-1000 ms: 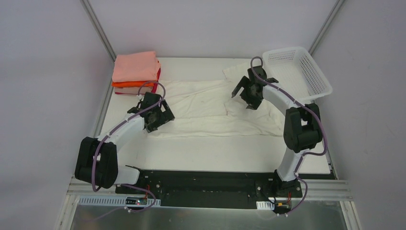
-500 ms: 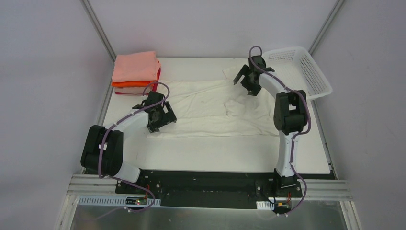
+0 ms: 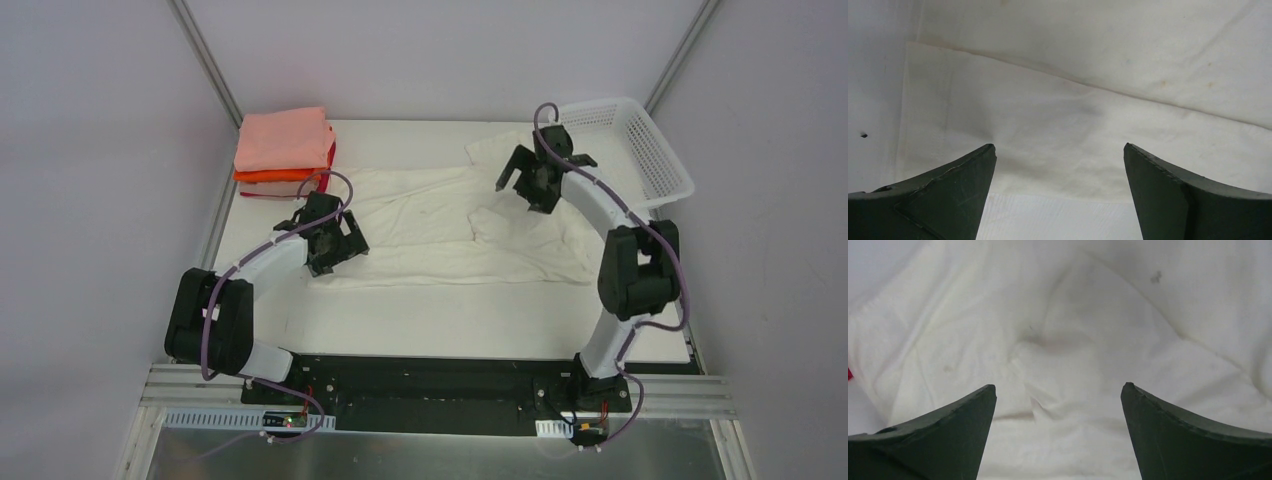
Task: Fold and stack the t-shirts
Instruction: Fold the flattened tshirt in 1/3 of the way
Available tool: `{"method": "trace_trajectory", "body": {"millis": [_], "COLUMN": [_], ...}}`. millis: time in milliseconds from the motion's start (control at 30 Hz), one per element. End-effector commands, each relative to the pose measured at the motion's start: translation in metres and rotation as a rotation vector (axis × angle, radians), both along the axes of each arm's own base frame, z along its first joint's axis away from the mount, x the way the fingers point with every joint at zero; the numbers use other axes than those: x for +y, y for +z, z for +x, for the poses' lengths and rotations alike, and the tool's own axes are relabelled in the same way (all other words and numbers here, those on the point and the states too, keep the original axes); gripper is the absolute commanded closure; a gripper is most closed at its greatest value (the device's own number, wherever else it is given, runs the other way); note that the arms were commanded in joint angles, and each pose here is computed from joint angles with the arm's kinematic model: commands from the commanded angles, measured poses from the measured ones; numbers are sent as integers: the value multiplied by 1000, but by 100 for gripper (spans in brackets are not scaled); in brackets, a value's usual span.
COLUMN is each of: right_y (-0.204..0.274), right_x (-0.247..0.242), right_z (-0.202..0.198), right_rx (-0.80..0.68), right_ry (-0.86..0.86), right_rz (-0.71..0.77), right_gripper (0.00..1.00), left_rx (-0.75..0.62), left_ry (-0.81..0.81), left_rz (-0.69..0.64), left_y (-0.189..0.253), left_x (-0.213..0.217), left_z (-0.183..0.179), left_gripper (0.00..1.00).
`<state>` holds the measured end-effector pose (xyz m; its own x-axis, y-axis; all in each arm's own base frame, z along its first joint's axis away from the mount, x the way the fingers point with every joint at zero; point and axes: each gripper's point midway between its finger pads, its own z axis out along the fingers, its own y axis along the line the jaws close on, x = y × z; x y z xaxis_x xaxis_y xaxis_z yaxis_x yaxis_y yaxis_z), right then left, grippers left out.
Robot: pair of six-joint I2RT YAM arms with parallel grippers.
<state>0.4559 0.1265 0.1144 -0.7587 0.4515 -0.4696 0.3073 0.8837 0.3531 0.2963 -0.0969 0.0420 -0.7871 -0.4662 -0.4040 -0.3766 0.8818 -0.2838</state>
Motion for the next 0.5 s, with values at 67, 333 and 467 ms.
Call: {"method": "trace_trajectory", "body": {"millis": [67, 333, 467], "right_y": [-37, -97, -113], "right_x": [-22, -83, -102], "right_z": [-107, -143, -152], "right_rx": [146, 314, 365], "right_ry": [-104, -311, -381], "right_rz": [8, 0, -10], "right_gripper": [0, 0, 1], "left_rx": [-48, 45, 101], "left_ry": [-40, 18, 65], "left_rz": [-53, 23, 36], "left_y": [14, -29, -45], "left_x": [-16, 5, 22], "left_z": [12, -7, -23], "left_gripper": [1, 1, 1]}}
